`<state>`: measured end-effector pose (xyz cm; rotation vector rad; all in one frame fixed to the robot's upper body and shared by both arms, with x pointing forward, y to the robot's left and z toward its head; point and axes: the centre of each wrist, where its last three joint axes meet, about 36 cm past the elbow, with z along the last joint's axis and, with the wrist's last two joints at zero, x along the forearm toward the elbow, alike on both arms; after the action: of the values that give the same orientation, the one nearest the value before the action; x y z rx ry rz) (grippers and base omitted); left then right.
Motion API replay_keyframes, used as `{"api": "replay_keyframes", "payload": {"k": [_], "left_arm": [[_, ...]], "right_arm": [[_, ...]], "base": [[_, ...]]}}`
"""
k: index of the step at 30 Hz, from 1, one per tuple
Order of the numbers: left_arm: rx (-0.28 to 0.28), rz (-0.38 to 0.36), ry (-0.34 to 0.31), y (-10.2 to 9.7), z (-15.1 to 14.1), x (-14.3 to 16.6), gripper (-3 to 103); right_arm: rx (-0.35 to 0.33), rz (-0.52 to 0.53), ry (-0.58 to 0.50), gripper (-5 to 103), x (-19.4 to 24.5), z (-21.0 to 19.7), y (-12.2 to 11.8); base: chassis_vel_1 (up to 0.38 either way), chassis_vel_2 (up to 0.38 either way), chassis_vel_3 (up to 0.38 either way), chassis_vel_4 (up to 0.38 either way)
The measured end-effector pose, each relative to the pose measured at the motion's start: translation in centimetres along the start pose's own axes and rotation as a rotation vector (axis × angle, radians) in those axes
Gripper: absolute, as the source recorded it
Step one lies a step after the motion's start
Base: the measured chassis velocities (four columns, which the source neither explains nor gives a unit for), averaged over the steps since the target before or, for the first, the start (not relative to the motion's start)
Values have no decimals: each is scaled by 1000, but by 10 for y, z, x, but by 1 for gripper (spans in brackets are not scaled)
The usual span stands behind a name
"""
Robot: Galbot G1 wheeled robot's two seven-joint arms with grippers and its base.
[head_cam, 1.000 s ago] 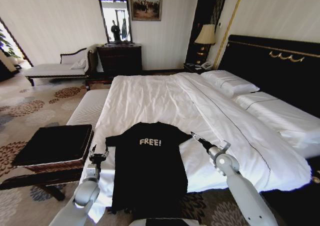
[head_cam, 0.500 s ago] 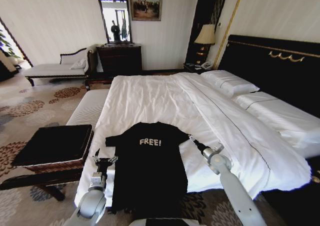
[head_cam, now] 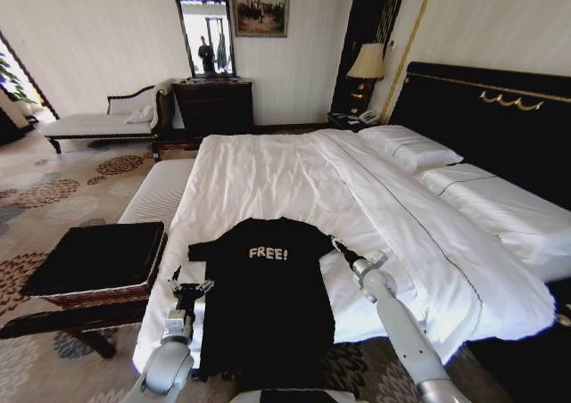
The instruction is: Fold the clothes on the bed and place them into the basket.
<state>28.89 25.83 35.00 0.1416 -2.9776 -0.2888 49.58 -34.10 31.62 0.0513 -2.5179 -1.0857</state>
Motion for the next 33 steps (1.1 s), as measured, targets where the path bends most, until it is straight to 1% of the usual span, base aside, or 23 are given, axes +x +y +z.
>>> {"api": "replay_keyframes", "payload": {"k": [1,3,7,8,10,12,16,23,26,27,28,31,32,33], "left_arm": [[0,1,2,-1,0,0,100],[0,1,2,-1,0,0,100],[1,3,4,-1,0,1,100],[1,3,4,-1,0,1,100],[1,4,3,-1,-1,0,100],[1,4,2,-1,-1,0,100],[0,4,-1,1,-3,1,100],[0,3,-6,2,-5,1,100],[2,2,-11,3,-7,2,100],[2,2,-11,3,-7,2,100],[2,2,-12,3,-7,2,100],[7,0,-15,2,-8,4,100],[7,0,-15,2,-8,4,100],[8,-1,-15,2,-8,5,100]], "right_arm": [[-4,2,3,55,0,0,0],[-6,4,5,55,0,1,-1],[-13,10,12,33,1,4,-1],[-13,10,12,33,1,4,-1],[-10,11,12,22,1,3,-2],[-8,12,12,22,2,3,-2],[0,12,14,3,1,3,0],[26,8,7,0,2,2,6],[106,-24,-2,0,8,3,22],[106,-24,-2,0,8,3,22],[124,-34,-1,0,10,4,26],[226,-100,16,0,17,14,53],[226,-100,16,0,17,14,53],[256,-120,24,0,17,19,60]], "base": [[0,0,0,0],[0,0,0,0],[0,0,0,0],[0,0,0,0],[0,0,0,0],[0,0,0,0],[0,0,0,0],[0,0,0,0],[0,0,0,0],[0,0,0,0],[0,0,0,0],[0,0,0,0],[0,0,0,0],[0,0,0,0]]}}
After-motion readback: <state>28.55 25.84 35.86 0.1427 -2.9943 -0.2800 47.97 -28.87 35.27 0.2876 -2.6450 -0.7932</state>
